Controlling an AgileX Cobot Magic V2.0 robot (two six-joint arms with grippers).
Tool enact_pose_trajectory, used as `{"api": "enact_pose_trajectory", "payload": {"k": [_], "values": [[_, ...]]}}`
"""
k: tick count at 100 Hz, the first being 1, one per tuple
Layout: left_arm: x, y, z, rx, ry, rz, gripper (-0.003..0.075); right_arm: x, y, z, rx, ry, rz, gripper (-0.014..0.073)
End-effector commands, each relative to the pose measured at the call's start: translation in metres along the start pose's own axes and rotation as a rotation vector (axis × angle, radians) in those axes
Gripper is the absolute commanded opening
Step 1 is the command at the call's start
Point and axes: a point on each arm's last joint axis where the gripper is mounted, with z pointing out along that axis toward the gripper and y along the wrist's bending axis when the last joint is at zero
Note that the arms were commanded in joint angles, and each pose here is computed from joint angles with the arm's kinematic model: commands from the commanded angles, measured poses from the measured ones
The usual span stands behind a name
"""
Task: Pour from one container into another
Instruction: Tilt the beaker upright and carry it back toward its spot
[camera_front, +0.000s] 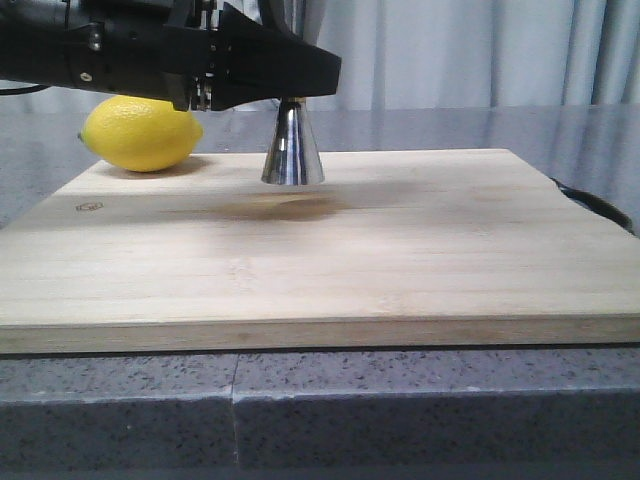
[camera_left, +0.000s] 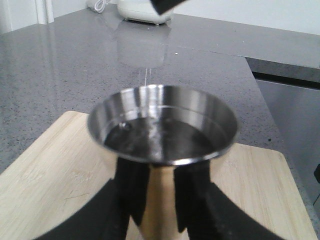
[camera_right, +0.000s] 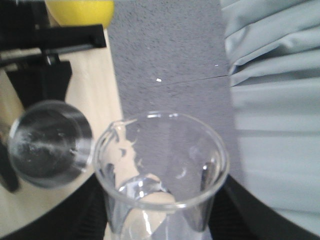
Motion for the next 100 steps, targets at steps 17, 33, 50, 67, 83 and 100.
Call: {"api": "enact_pose_trajectory", "payload": {"k": [17, 33, 50, 67, 83, 100], "values": [[-0.032, -0.009, -0.002, 0.050, -0.152, 0.024, 0.0199, 0.042, -0.033, -0.030, -0.019, -0.177, 0.470, 0.0288], [-0.032, -0.009, -0.002, 0.050, -0.152, 0.024, 0.0199, 0.083, -0.037, -0.026, 0.052, -0.198, 0.653, 0.0288], [-0.032, -0.009, -0.002, 0.050, -0.152, 0.024, 0.0199, 0.115, -0.021, -0.015, 0.151, -0.238, 0.799, 0.0288], [-0.032, -0.009, -0.002, 0.050, -0.152, 0.024, 0.0199, 0.134, 0.007, 0.006, 0.297, -0.313, 0.927, 0.0288], [-0.032, -0.009, -0.002, 0.050, -0.152, 0.024, 0.0199, 0.160, 0.039, 0.027, 0.428, -0.314, 1.118, 0.0288], [-0.032, -0.009, -0.002, 0.050, -0.152, 0.024, 0.0199, 0.177, 0.064, 0.036, 0.479, -0.295, 1.204, 0.0288]]}}
